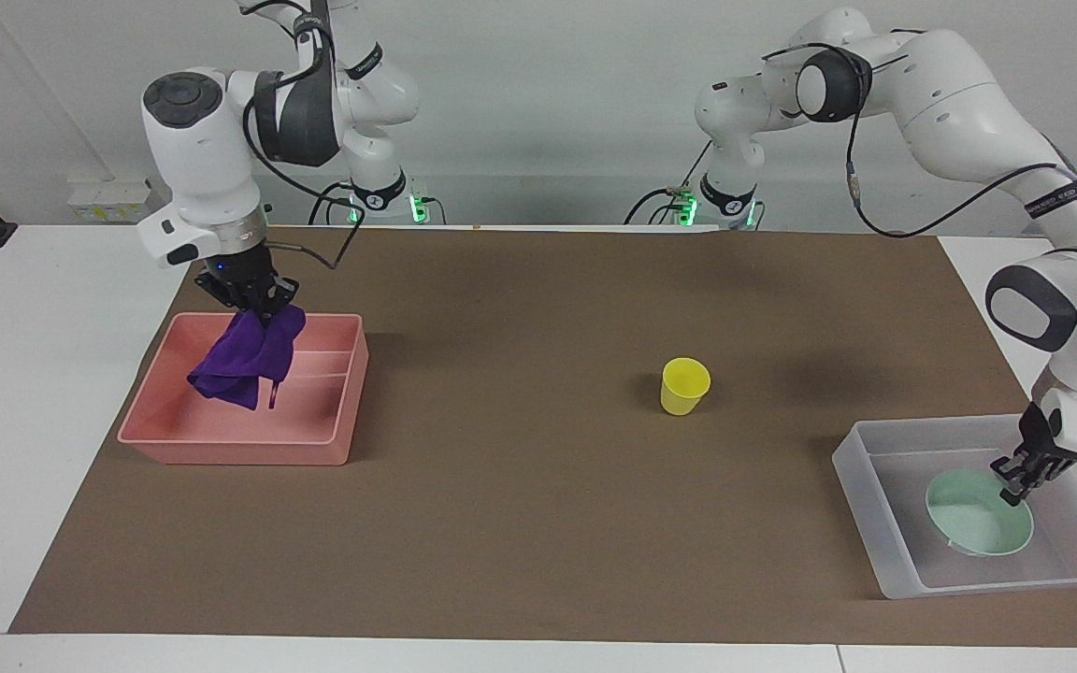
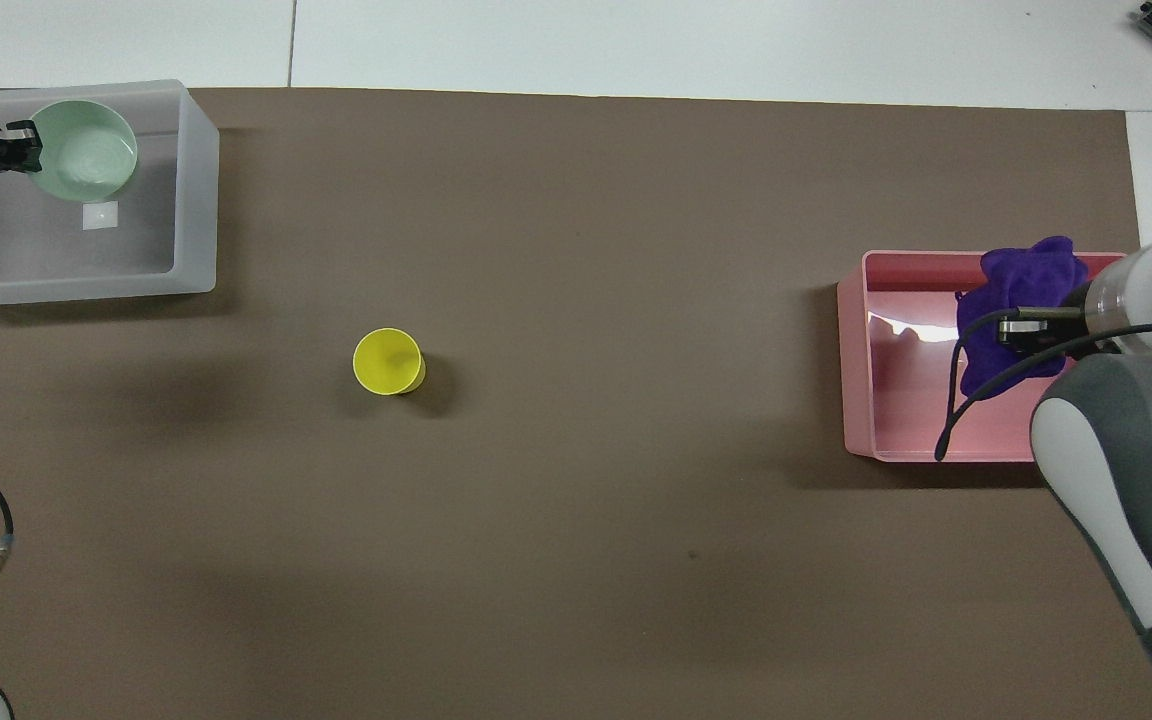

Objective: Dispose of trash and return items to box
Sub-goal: 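Release the bowl with the left gripper while the right gripper drops the cloth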

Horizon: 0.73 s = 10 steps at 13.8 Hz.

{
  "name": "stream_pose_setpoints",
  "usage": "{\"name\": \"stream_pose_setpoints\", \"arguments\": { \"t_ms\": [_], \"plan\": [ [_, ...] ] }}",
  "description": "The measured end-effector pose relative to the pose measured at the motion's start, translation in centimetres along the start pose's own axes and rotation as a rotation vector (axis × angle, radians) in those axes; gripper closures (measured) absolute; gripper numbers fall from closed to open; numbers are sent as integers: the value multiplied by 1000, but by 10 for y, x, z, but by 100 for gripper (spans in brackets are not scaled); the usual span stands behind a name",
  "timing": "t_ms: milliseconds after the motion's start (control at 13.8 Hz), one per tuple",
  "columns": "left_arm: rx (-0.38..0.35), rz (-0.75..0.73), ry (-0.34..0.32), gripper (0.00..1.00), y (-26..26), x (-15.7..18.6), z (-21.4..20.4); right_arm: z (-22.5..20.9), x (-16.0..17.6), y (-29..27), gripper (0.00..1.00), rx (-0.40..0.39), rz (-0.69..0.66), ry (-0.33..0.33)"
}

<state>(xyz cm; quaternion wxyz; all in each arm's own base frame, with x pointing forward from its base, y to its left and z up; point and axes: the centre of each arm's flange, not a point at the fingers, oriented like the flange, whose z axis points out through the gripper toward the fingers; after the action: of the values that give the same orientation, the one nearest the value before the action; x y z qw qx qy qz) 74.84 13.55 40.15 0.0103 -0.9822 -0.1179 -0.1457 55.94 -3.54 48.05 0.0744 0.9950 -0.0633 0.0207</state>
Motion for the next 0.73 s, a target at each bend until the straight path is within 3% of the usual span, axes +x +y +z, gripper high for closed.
{"name": "stream_pose_setpoints", "arguments": {
  "t_ms": [364,582,727],
  "plan": [
    [5,-13,25,98,-6,-11,31,79,-8,8,93,8,10,-33],
    [12,-23,11,98,-14,-25,51,117,-15,16,93,19,27,-12],
    [12,-19,17,81,-14,-24,46,137,-13,21,93,24,37,0]
  ]
}}
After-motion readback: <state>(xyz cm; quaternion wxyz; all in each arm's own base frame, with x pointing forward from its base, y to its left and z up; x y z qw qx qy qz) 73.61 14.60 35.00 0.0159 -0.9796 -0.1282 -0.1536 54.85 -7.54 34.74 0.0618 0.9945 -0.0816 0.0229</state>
